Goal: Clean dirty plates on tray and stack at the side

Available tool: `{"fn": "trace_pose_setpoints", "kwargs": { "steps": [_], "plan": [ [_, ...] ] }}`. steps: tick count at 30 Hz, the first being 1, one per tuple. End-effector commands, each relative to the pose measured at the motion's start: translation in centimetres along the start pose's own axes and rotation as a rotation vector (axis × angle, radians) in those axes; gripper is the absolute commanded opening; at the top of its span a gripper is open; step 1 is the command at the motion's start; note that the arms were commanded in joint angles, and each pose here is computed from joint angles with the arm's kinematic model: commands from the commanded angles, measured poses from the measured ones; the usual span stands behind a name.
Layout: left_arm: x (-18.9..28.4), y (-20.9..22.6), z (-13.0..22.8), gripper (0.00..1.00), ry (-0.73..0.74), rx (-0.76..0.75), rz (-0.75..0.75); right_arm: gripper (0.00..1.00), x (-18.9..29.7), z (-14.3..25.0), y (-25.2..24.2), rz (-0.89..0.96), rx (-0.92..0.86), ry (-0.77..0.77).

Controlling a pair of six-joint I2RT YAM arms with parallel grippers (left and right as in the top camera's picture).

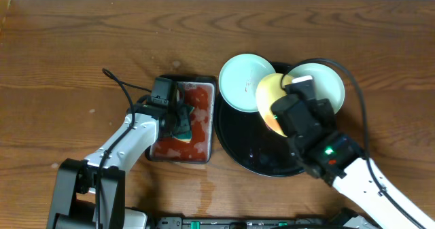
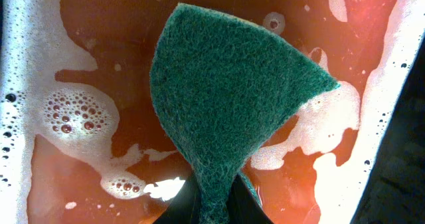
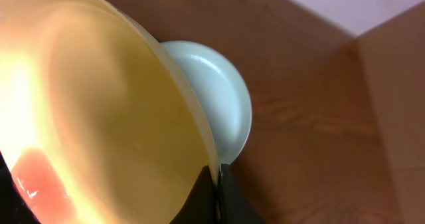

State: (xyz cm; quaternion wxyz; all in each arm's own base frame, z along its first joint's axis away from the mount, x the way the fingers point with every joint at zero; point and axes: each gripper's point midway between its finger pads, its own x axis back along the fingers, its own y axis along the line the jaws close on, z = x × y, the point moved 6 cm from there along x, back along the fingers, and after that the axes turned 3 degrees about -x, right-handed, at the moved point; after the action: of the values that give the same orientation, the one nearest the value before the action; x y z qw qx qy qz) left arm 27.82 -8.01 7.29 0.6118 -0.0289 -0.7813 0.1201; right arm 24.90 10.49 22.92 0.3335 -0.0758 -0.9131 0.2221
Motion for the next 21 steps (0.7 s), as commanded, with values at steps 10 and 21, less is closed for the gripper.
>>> {"fn": "trace_pose_setpoints", "kwargs": {
  "steps": [10, 21],
  "plan": [
    [-0.1, 0.2, 0.6, 0.08, 0.016, -0.004, 0.006, 0.01, 4.0, -2.6, 3.6, 0.248, 0.257, -0.235],
    [-0.1, 0.2, 0.6, 0.08, 0.015, -0.004, 0.006, 0.01, 4.9, -2.7, 4.2, 0.281, 0.271, -0.274]
  ]
}}
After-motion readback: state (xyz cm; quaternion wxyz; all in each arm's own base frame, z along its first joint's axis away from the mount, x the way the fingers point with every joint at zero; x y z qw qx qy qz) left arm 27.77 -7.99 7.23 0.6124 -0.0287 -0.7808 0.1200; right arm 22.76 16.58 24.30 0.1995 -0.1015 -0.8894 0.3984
